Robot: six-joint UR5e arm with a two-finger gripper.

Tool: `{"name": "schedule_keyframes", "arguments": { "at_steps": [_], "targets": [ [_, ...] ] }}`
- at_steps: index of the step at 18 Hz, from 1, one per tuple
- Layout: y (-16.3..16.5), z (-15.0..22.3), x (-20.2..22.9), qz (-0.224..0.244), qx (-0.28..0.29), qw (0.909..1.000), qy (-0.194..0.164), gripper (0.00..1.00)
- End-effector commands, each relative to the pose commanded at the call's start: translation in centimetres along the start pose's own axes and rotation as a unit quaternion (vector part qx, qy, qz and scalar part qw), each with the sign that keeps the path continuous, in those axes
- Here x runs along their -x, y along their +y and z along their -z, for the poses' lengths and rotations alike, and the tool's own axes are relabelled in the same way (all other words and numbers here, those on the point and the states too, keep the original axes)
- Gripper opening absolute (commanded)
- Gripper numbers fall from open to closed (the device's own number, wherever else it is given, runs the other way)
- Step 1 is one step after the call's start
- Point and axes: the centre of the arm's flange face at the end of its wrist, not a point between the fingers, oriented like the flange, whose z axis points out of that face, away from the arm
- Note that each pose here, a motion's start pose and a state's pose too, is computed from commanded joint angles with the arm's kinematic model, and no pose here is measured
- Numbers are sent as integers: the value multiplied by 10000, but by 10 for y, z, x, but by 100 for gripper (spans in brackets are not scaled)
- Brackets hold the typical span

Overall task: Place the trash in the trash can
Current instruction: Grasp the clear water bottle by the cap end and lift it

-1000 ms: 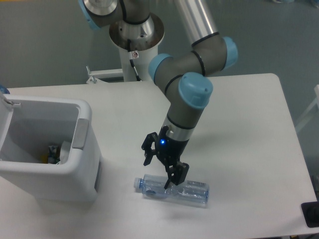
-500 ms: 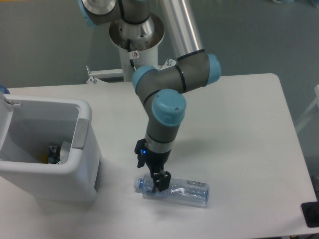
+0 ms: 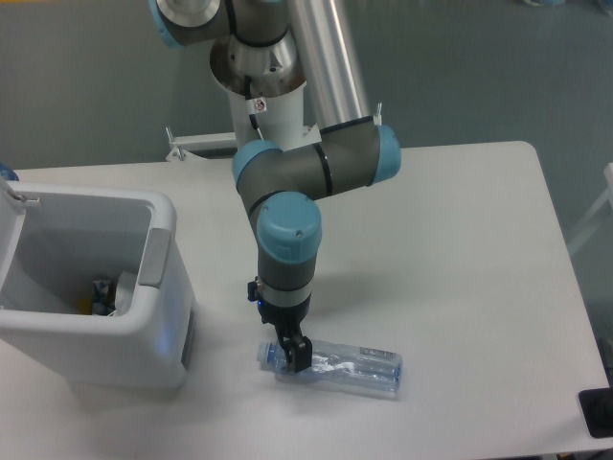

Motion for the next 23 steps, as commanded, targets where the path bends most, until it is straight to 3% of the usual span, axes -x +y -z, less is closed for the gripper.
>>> {"name": "schedule_keyframes", "arguments": {
  "at_steps": [7, 12, 17, 19, 23],
  "targets": [
    [0, -19, 10, 13, 26, 10000, 66, 100],
    [-2, -29, 18, 150, 337, 9993, 22, 100],
    [-3, -30, 24, 332, 332, 9989, -14, 78],
    [-4, -32, 24, 531, 333, 9980, -5, 64],
    [-4, -33, 25, 792, 326, 9963, -12, 52]
  ]
}}
